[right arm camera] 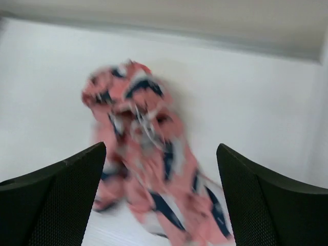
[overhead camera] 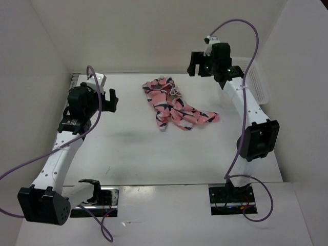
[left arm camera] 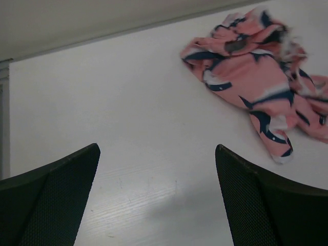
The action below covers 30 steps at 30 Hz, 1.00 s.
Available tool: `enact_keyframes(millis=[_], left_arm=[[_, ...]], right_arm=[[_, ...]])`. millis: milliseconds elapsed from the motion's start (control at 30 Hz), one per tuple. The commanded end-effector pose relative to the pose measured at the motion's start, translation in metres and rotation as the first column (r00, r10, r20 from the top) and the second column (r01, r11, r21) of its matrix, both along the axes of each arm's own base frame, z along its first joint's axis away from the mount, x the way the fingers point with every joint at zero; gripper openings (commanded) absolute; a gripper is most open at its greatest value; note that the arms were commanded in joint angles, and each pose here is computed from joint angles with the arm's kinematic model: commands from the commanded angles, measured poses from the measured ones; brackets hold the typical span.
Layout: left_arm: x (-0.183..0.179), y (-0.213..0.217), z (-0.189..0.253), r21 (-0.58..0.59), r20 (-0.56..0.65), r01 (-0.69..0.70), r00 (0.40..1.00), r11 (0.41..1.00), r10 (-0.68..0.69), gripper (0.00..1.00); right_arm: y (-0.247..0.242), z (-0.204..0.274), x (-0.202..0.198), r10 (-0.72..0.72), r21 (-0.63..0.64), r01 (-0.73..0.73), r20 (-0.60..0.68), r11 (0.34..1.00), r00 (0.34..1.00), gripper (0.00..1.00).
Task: Fold and stack the shorts
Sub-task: Move the shorts to the center of the board
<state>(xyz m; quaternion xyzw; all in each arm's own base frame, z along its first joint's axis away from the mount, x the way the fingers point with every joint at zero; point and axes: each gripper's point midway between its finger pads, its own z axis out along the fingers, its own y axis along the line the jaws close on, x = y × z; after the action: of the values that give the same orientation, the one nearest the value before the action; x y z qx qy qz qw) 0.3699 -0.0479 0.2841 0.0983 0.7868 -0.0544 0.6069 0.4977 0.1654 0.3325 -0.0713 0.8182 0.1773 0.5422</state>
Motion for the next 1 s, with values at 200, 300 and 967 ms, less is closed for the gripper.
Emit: enact_keyframes(millis=[200,300,967], left_arm=[[0.002,-0.030,-0.061,-0.042,-0.190,0.142,0.971,0.989,-0.148,1.00],[-0.002,-0.040,-0.076,-0.071,-0.235,0.188,0.951,0.980,-0.199,1.00],[0.051,-0.221,-0.186,-0.098,-0.436,0.517,0.746,0.850,-0.504,1.00]], right_arm=[[0.014,-0.053,-0.033,0.168,-0.312,-0.165,-0.016,0.936,0.986,0.93],[0.023,-0.124,-0.027,0.191,-0.307,-0.234,-0.164,0.923,0.968,0.93],[-0.033,-0.198,0.101,-0.251,-0.408,0.194,-0.091,0.892,0.964,0.93]])
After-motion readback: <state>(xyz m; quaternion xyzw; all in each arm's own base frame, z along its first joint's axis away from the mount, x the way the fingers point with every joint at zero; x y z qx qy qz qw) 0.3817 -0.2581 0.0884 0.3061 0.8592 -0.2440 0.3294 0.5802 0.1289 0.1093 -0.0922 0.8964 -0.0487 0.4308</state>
